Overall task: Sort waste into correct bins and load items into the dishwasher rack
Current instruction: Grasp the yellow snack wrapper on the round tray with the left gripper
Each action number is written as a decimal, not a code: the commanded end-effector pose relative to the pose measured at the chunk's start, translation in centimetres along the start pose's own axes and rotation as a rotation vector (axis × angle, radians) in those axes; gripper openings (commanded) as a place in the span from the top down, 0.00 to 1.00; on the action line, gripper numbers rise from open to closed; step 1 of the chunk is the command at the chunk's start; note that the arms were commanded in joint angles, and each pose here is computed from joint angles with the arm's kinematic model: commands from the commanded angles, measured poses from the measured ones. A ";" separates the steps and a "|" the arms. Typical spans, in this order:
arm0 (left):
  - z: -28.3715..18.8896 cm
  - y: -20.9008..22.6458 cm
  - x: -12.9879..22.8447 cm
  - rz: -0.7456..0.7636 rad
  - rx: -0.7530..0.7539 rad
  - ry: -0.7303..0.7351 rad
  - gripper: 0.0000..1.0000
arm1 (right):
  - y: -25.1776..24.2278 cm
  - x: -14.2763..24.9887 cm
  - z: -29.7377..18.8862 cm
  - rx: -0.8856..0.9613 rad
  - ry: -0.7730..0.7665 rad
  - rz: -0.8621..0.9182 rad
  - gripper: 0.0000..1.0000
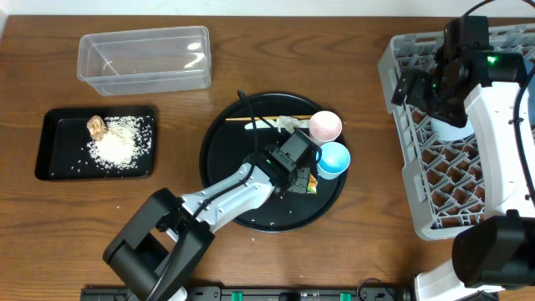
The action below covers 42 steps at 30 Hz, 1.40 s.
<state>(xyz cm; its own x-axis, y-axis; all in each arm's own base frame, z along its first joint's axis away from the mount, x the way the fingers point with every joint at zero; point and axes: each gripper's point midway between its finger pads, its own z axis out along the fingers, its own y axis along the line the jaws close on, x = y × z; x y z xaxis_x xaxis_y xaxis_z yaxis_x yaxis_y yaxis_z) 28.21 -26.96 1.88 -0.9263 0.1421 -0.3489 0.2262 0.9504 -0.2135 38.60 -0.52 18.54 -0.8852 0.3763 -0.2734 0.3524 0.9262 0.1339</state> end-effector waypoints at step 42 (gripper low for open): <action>0.9 -1.4 0.8 -0.057 0.082 0.056 0.90 | 0.3 -0.2 -0.6 -0.011 -0.017 0.011 0.01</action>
<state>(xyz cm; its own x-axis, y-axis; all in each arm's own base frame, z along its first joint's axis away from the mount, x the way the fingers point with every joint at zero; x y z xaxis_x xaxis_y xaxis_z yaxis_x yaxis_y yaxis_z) 27.25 -28.54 1.52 -0.9555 0.0900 -0.2809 0.1817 0.9298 -0.3201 38.60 -0.52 18.54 -0.8852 0.3763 -0.2734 0.3524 0.9262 0.1339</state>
